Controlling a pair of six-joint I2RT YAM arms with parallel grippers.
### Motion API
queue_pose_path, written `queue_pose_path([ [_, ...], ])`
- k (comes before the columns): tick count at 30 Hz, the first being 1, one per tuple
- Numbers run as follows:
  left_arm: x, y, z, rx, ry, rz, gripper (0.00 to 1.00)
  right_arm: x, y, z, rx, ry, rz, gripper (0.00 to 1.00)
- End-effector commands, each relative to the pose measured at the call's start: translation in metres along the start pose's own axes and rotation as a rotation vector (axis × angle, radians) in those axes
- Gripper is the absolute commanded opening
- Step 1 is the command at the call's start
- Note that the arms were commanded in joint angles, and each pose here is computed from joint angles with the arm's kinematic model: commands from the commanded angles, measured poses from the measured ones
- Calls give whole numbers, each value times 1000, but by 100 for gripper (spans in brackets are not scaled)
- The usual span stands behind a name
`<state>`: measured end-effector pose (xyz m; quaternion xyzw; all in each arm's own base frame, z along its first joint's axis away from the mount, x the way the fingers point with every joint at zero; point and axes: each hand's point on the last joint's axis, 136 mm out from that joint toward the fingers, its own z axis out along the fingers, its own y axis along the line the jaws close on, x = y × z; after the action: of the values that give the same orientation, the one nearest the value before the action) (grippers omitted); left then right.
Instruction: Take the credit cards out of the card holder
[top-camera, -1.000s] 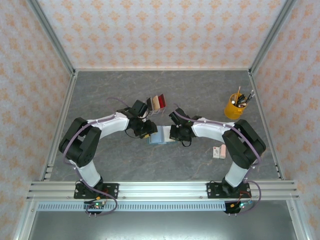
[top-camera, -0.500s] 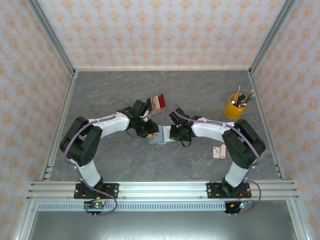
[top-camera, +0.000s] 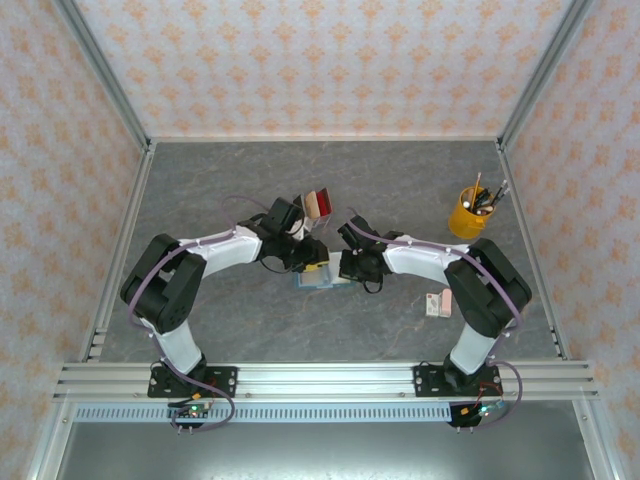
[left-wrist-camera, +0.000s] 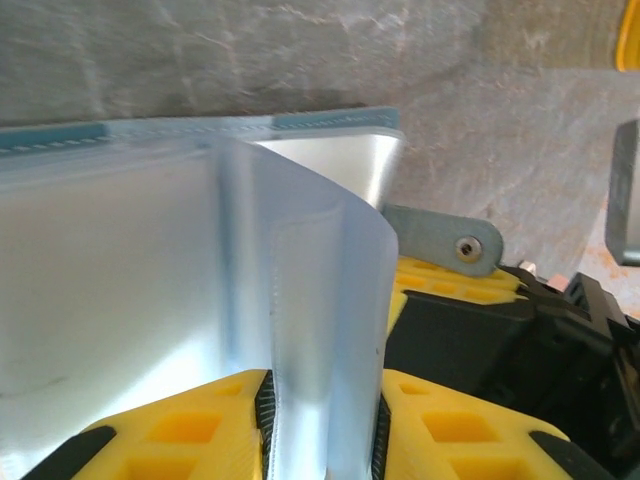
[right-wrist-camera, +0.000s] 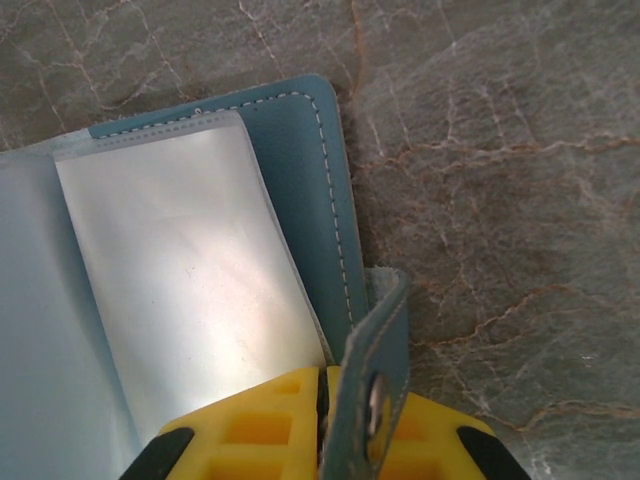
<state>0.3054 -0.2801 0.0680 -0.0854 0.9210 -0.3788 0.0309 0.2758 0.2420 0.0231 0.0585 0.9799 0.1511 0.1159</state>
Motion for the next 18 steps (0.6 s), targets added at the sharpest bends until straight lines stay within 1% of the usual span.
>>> queue_pose_path([
  [1, -4, -27, -1, 75, -3, 32, 34, -4, -3, -10, 18, -48, 3, 10],
  [11, -13, -43, 18, 95, -9, 42, 35, -6, -9, -34, -35, -144, 30, 11],
  [18, -18, -34, 36, 53, -1, 23, 35, -6, 1, -44, -135, -182, 37, 11],
])
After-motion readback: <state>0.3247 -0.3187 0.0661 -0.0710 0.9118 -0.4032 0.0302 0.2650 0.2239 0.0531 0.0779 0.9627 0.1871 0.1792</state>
